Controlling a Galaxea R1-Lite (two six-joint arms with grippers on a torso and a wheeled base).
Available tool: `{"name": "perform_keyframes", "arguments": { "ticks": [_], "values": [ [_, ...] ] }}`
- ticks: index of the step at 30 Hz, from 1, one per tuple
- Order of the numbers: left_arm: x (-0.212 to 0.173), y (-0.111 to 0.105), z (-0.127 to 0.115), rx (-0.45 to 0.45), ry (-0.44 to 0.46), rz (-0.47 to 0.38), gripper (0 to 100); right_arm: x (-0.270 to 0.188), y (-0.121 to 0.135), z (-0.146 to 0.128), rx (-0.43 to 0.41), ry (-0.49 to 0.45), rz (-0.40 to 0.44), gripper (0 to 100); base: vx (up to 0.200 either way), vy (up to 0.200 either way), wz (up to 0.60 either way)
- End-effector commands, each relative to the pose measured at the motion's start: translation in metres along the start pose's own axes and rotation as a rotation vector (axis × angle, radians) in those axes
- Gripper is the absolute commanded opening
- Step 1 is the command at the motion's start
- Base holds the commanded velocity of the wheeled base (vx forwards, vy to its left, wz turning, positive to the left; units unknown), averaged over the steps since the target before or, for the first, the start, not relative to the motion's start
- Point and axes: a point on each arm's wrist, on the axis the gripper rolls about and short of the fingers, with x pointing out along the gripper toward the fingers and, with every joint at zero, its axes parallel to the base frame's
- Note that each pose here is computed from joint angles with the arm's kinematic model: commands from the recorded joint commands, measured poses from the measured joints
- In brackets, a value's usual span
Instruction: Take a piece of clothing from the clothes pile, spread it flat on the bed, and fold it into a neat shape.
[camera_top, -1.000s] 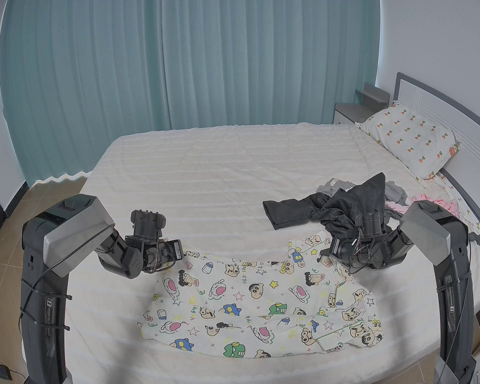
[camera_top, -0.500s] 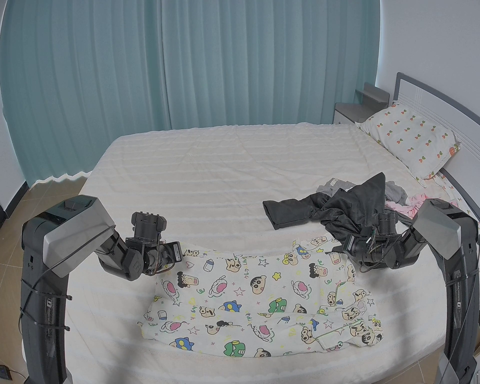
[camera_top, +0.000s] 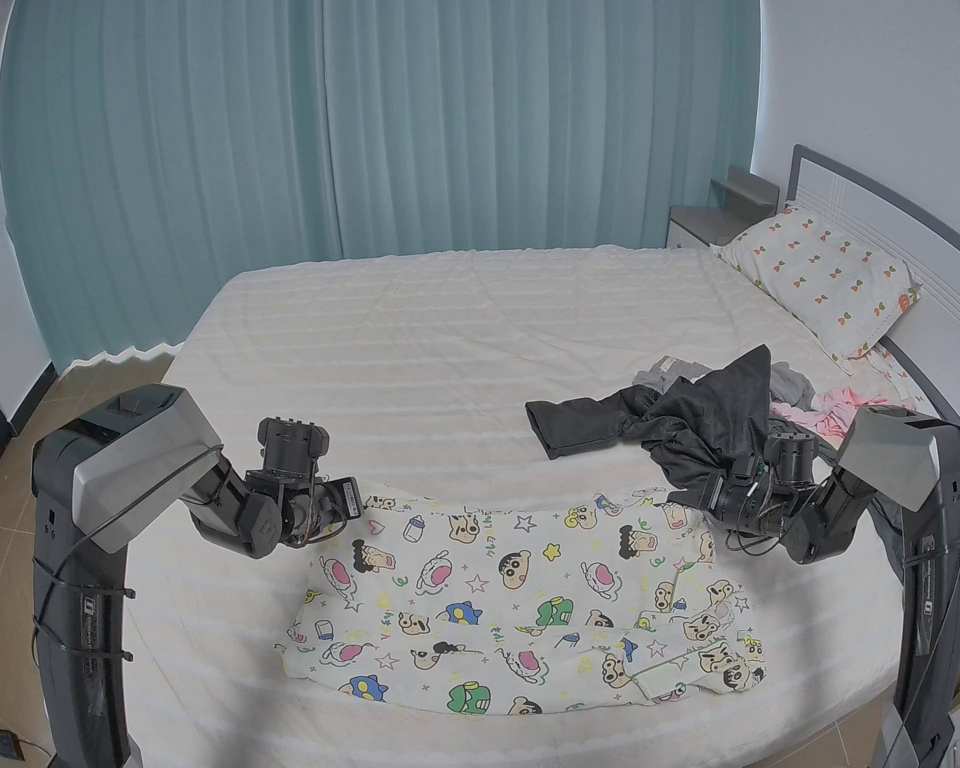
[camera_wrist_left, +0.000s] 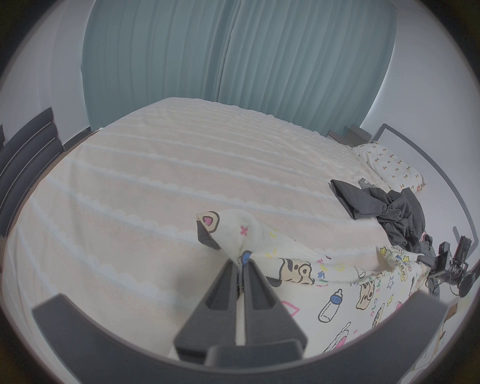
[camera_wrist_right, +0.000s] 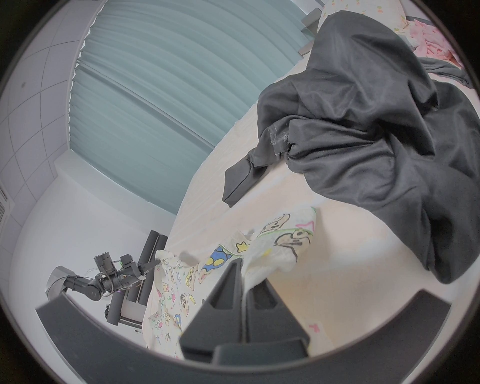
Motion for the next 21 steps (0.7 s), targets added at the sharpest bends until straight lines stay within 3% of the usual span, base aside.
{"name": "perform_keyframes", "arguments": {
  "ticks": [1,10,21],
  "values": [
    [-0.008,0.000,0.002,-0.001,-0.001,-0.003,0,-0.019,0.011,-0.001,-0.012,-0.002,0.029,0,0.000,0.000,0.00],
    [-0.024,0.004,-0.008,0.005,0.036,0.003,0,-0.036,0.019,-0.015,-0.050,0.007,0.045,0,0.000,0.000,0.00],
    [-0.046,0.014,-0.034,0.017,0.072,-0.009,0,-0.064,0.019,-0.062,-0.217,0.090,0.010,0,0.000,0.000,0.00]
  ]
}}
